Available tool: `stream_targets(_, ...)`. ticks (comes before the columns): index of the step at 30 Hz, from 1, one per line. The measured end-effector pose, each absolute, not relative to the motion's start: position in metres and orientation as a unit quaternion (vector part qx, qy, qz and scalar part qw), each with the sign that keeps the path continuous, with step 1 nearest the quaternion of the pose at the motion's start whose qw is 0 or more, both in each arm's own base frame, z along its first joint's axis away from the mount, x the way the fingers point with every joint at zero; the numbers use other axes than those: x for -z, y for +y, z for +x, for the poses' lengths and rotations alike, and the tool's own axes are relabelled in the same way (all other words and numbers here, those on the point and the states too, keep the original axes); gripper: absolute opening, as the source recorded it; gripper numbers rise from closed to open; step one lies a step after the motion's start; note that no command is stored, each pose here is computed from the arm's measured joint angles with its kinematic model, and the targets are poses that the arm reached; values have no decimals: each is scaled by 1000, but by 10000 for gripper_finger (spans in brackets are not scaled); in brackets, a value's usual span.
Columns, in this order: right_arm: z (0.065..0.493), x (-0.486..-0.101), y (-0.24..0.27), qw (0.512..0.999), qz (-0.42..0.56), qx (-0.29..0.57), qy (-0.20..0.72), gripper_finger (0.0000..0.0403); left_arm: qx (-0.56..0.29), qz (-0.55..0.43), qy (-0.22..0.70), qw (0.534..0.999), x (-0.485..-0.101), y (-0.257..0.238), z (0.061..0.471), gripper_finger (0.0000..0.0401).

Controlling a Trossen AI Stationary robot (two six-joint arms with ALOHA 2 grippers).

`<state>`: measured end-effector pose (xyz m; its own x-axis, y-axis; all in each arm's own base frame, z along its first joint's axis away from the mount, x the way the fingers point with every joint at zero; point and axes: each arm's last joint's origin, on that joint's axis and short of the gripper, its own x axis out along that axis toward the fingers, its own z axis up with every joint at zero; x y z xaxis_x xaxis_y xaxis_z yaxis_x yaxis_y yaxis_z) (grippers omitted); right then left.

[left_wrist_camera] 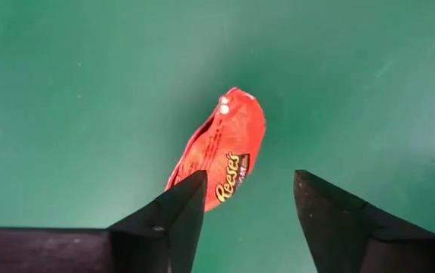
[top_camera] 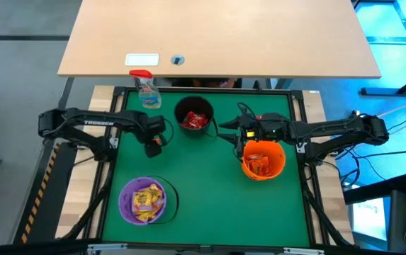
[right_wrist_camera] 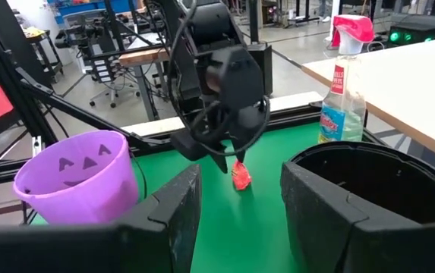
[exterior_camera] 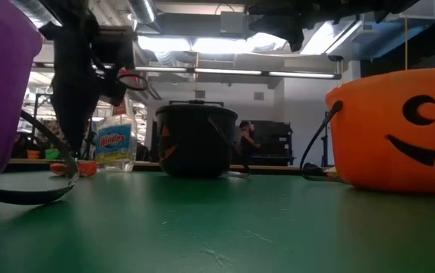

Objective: Sort candy
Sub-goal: Put the orange candy into the orange bucket

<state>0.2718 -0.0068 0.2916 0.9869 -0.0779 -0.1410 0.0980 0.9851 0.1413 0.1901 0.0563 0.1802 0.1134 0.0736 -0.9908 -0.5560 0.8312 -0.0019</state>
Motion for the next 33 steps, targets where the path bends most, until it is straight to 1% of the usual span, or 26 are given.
stream_targets(7, 271, -290, -7, 993, 74, 45, 78, 179, -229, -194, 671, 678, -157, 70, 195, 230)
stream_targets(10, 271, -289, -7, 993, 74, 45, 84, 179, -234, -191, 679, 669, -147, 76, 199, 244)
stream_targets(13, 271, -287, -7, 992, 74, 46, 93, 179, -235, -197, 683, 663, -140, 80, 201, 252)
stream_targets(17, 271, -287, -7, 992, 73, 46, 94, 179, -234, -199, 690, 656, -136, 81, 202, 251)
stream_targets(21, 271, -287, -7, 992, 74, 46, 94, 179, -233, -200, 688, 658, -136, 81, 203, 230)
stream_targets(28, 271, -287, -7, 991, 78, 47, 94, 179, -223, -194, 689, 661, -136, 81, 203, 156)
stream_targets(33, 271, -287, -7, 991, 78, 47, 93, 179, -220, -198, 692, 659, -141, 81, 206, 117)
